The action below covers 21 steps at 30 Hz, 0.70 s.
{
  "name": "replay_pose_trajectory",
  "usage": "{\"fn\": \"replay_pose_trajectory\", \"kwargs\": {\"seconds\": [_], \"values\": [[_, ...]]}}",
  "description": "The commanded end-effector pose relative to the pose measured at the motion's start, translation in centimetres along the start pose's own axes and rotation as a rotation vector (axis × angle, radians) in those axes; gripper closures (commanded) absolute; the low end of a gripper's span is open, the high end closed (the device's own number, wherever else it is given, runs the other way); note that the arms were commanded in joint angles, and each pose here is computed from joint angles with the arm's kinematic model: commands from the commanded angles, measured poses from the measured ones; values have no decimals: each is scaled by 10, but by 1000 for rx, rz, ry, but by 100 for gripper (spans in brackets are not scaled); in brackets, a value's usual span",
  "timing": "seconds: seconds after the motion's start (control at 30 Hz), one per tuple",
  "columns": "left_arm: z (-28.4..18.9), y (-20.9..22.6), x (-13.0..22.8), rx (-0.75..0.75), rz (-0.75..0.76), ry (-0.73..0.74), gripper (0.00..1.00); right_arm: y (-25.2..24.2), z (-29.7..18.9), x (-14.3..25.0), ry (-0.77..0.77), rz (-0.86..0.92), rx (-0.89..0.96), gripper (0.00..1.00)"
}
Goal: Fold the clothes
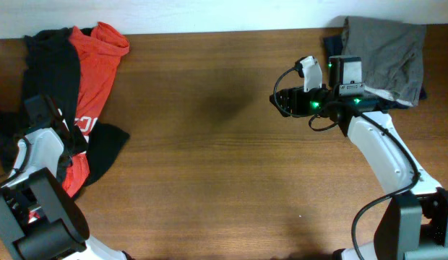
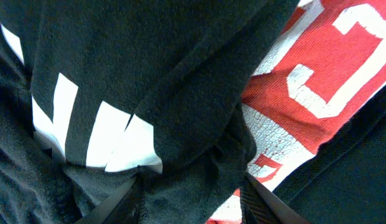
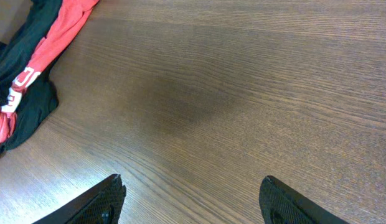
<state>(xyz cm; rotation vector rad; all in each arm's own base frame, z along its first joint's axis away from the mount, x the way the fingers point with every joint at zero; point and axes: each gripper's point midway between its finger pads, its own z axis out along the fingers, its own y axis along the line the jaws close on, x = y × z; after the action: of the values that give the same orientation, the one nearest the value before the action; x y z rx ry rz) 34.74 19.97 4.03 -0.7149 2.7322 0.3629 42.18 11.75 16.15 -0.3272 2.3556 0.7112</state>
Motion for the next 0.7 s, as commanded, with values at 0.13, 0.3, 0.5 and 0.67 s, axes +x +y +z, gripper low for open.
{"fn": "replay_pose_trajectory", "kwargs": {"seconds": [0.13,0.3,0.5,0.67], "values": [[-1,4,-7,-16,-9,-14,61,4,-1,-11,-23,-24,-2,26],[-1,4,-9,-16,-11,-22,81,4,-1,-11,-23,-24,-2,27],[-10,4,-27,-11,-62,-64,99,4,-1,-11,-23,-24,-2,27],[-43,-6,-55,5,-38,-113,99,4,-2,-14,-34,-30,-1,28]]}}
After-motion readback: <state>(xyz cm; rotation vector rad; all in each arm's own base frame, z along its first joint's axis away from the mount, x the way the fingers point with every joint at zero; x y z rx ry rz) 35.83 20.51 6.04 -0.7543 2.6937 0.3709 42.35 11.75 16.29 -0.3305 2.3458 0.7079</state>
